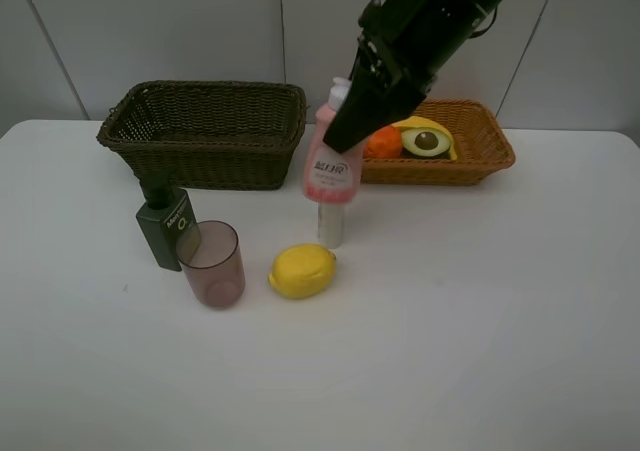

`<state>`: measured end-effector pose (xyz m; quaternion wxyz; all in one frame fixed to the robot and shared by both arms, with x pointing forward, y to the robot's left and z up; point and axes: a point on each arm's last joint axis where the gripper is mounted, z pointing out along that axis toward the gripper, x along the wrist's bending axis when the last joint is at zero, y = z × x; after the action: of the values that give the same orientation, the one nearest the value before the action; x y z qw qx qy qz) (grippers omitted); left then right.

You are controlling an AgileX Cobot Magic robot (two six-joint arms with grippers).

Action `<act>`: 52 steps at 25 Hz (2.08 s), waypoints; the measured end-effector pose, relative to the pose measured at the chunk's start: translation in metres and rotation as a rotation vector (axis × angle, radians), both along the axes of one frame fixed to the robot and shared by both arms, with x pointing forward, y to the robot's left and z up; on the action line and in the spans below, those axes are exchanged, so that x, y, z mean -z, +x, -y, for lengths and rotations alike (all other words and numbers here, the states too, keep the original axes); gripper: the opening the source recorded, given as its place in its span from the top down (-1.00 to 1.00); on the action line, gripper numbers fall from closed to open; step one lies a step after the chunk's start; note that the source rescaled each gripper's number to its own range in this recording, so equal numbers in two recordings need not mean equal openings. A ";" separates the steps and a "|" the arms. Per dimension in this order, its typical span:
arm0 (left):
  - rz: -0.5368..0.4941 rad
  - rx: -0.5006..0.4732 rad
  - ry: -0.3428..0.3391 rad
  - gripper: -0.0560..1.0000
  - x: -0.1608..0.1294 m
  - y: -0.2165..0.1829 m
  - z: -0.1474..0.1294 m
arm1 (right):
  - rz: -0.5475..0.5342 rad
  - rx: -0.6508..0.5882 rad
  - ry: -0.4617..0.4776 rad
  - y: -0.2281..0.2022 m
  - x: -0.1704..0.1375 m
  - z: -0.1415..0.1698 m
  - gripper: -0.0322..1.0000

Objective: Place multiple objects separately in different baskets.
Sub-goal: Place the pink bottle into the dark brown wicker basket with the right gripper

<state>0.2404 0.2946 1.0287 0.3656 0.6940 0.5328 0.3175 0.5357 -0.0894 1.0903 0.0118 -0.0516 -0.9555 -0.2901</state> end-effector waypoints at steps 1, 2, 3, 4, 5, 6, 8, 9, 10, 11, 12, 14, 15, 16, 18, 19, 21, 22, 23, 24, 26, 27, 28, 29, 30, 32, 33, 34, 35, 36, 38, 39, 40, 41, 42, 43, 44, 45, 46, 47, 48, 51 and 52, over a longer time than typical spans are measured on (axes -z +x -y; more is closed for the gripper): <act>0.000 0.000 0.000 -0.90 0.000 0.000 0.000 | 0.022 0.001 0.021 0.002 -0.008 -0.002 0.60; 0.000 0.000 0.000 -0.90 0.000 0.000 0.000 | 0.035 0.000 0.035 0.004 -0.014 -0.003 0.60; 0.000 0.000 0.000 -0.90 0.000 0.000 0.000 | 0.051 0.000 0.055 0.007 -0.020 -0.006 0.60; 0.000 0.000 0.000 -0.90 0.000 0.000 0.000 | 0.062 0.000 0.074 0.010 -0.025 -0.008 0.60; 0.000 0.000 0.000 -0.90 0.000 0.000 0.000 | 0.074 -0.001 0.094 0.014 -0.031 -0.011 0.60; 0.000 0.000 0.000 -0.90 0.000 0.000 0.000 | 0.076 -0.001 0.111 0.018 -0.032 -0.015 0.60; 0.000 0.000 0.000 -0.90 0.000 0.000 0.000 | 0.092 -0.002 0.147 0.027 -0.039 -0.022 0.60; 0.000 0.000 0.000 -0.90 0.000 0.000 0.000 | 0.093 -0.002 0.158 0.033 -0.038 -0.025 0.60; 0.000 0.000 0.000 -0.90 0.000 0.000 0.000 | 0.101 0.000 0.170 0.039 -0.038 -0.029 0.60; 0.000 0.000 0.000 -0.90 0.000 0.000 0.000 | 0.111 0.005 0.185 0.046 -0.038 -0.033 0.60; 0.000 0.000 0.000 -0.90 0.000 0.000 0.000 | 0.129 0.015 0.202 0.052 -0.038 -0.036 0.60; 0.000 0.000 0.000 -0.90 0.000 0.000 0.000 | 0.159 0.046 0.223 0.067 -0.032 -0.044 0.60; 0.000 0.000 0.000 -0.90 0.000 0.000 0.000 | 0.178 0.069 0.236 0.075 -0.028 -0.047 0.60; 0.000 0.000 0.000 -0.90 0.000 0.000 0.000 | 0.199 0.093 0.249 0.082 -0.024 -0.050 0.60; 0.000 0.000 0.000 -0.90 0.000 0.000 0.000 | 0.228 0.141 0.261 0.097 -0.010 -0.055 0.60; 0.000 0.000 0.000 -0.90 0.000 0.000 0.000 | 0.243 0.166 0.268 0.104 -0.004 -0.057 0.60; 0.000 0.000 0.000 -0.90 0.000 0.000 0.000 | 0.253 0.208 0.274 0.116 0.014 -0.062 0.60; 0.000 0.000 0.000 -0.90 0.000 0.000 0.000 | 0.256 0.229 0.277 0.122 0.023 -0.064 0.60; 0.000 0.000 0.000 -0.90 0.000 0.000 0.000 | 0.264 0.250 0.283 0.127 0.030 -0.065 0.60; 0.000 0.000 0.000 -0.90 0.000 0.000 0.000 | 0.260 0.268 0.285 0.132 0.039 -0.067 0.60; 0.000 0.000 0.000 -0.90 0.000 0.000 0.000 | 0.257 0.308 0.299 0.140 0.055 -0.070 0.60; 0.000 0.000 0.000 -0.90 0.000 0.000 0.000 | 0.256 0.325 0.301 0.144 0.063 -0.071 0.60; 0.000 0.000 0.000 -0.90 0.000 0.000 0.000 | 0.250 0.338 0.303 0.147 0.070 -0.073 0.60; 0.000 0.000 0.000 -0.90 0.000 0.000 0.000 | 0.249 0.349 0.307 0.150 0.077 -0.074 0.60; 0.000 0.000 0.000 -0.90 0.000 0.000 0.000 | 0.250 0.359 0.309 0.152 0.082 -0.074 0.60; 0.000 0.000 0.000 -0.90 0.000 0.000 0.000 | 0.235 0.374 0.311 0.156 0.093 -0.076 0.60; 0.000 0.000 0.000 -0.90 0.000 0.000 0.000 | 0.233 0.379 0.308 0.157 0.098 -0.076 0.60; 0.000 0.000 0.000 -0.90 0.000 0.000 0.000 | 0.230 0.385 0.306 0.158 0.103 -0.077 0.60; 0.000 0.000 0.000 -0.90 0.000 0.000 0.000 | 0.230 0.392 0.304 0.160 0.107 -0.077 0.60; 0.000 0.000 0.000 -0.90 0.000 0.000 0.000 | 0.224 0.398 0.302 0.161 0.112 -0.078 0.60; 0.000 0.000 0.000 -0.90 0.000 0.000 0.000 | 0.214 0.408 0.304 0.162 0.118 -0.078 0.60; 0.000 0.000 0.000 -0.90 0.000 0.000 0.000 | 0.210 0.413 0.304 0.163 0.121 -0.079 0.60; 0.000 0.000 0.000 -0.90 0.000 0.000 0.000 | 0.208 0.418 0.305 0.164 0.124 -0.079 0.60; 0.000 0.000 0.000 -0.90 0.000 0.000 0.000 | 0.209 0.424 0.305 0.165 0.126 -0.079 0.60; 0.000 0.000 0.000 -0.90 0.000 0.000 0.000 | 0.206 0.429 0.306 0.165 0.128 -0.079 0.60; 0.000 0.000 0.000 -0.90 0.000 0.000 0.000 | 0.204 0.435 0.307 0.166 0.131 -0.079 0.60; 0.000 0.000 0.000 -0.90 0.000 0.000 0.000 | 0.205 0.439 0.306 0.167 0.132 -0.079 0.60; 0.000 0.000 0.000 -0.90 0.000 0.000 0.000 | 0.203 0.441 0.303 0.167 0.136 -0.080 0.60; 0.000 0.000 0.000 -0.90 0.000 0.000 0.000 | 0.201 0.442 0.301 0.168 0.138 -0.080 0.60; 0.000 0.000 0.000 -0.90 0.000 0.000 0.000 | 0.200 0.444 0.299 0.168 0.139 -0.080 0.60; 0.000 0.000 0.000 -0.90 0.000 0.000 0.000 | 0.202 0.446 0.299 0.168 0.140 -0.080 0.60; 0.000 0.000 0.000 -0.90 0.000 0.000 0.000 | 0.206 0.439 0.298 0.166 0.140 -0.083 0.60; 0.000 0.000 0.000 -0.90 0.000 0.000 0.000 | 0.205 0.437 0.298 0.166 0.140 -0.084 0.60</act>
<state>0.2404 0.2946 1.0287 0.3656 0.6940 0.5328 0.3175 0.7015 -0.0056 0.9504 -0.1404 -0.2242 -0.8648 -0.4268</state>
